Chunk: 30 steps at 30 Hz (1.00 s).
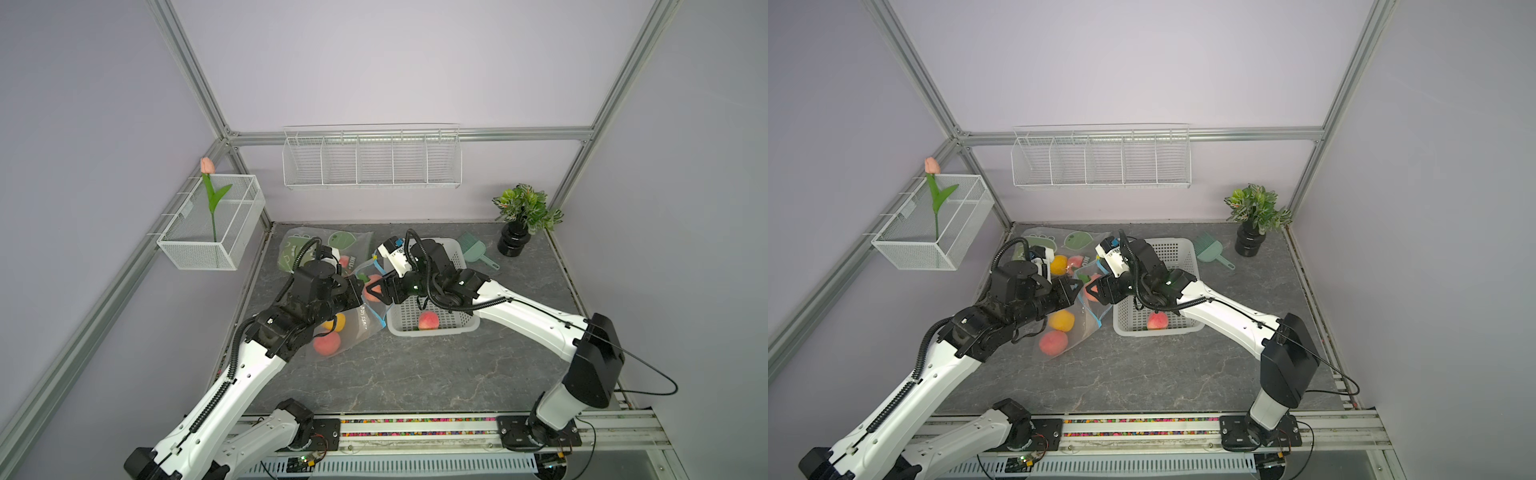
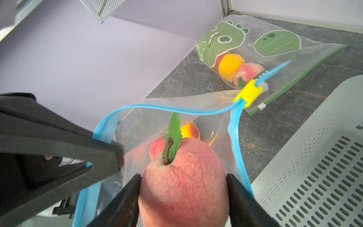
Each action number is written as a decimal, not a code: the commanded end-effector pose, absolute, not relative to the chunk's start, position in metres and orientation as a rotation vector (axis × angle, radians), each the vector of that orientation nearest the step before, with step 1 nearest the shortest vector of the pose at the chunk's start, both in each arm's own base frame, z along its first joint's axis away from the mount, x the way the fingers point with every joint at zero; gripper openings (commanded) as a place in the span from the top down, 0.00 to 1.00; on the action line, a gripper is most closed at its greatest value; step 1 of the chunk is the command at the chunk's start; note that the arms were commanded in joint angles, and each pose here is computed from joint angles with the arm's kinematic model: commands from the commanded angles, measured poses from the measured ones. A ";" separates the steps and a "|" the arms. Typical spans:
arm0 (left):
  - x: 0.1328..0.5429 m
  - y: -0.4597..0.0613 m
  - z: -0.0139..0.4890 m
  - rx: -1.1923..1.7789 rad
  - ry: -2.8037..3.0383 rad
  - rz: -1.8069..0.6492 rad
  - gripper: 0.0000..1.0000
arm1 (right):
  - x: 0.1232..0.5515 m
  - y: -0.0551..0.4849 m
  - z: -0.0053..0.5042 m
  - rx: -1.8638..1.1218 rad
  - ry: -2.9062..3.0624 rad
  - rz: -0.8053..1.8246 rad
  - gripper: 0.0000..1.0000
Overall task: Place the peach in a zip-top bag and seal the zipper
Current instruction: Place the peach in the zipper food storage bag.
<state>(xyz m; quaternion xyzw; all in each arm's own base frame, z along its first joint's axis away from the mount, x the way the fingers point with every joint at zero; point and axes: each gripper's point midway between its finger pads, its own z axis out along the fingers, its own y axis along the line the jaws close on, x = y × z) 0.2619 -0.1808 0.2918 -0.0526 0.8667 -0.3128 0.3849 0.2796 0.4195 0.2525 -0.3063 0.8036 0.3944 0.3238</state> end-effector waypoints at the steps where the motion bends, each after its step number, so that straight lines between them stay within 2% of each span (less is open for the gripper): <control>1: 0.261 -0.182 0.295 -0.134 2.189 -0.818 1.00 | 0.278 0.424 0.254 -0.823 2.108 1.027 0.27; 7: 0.261 -0.180 0.293 -0.141 2.197 -0.801 1.00 | 0.276 0.424 0.254 -0.840 2.098 1.024 0.20; 21: 0.262 -0.177 0.289 -0.148 2.211 -0.774 1.00 | 0.275 0.418 0.271 -0.843 2.022 1.012 0.19; 30: 0.262 -0.175 0.283 -0.152 2.228 -0.746 1.00 | 0.288 0.369 0.286 -0.633 1.897 0.821 0.19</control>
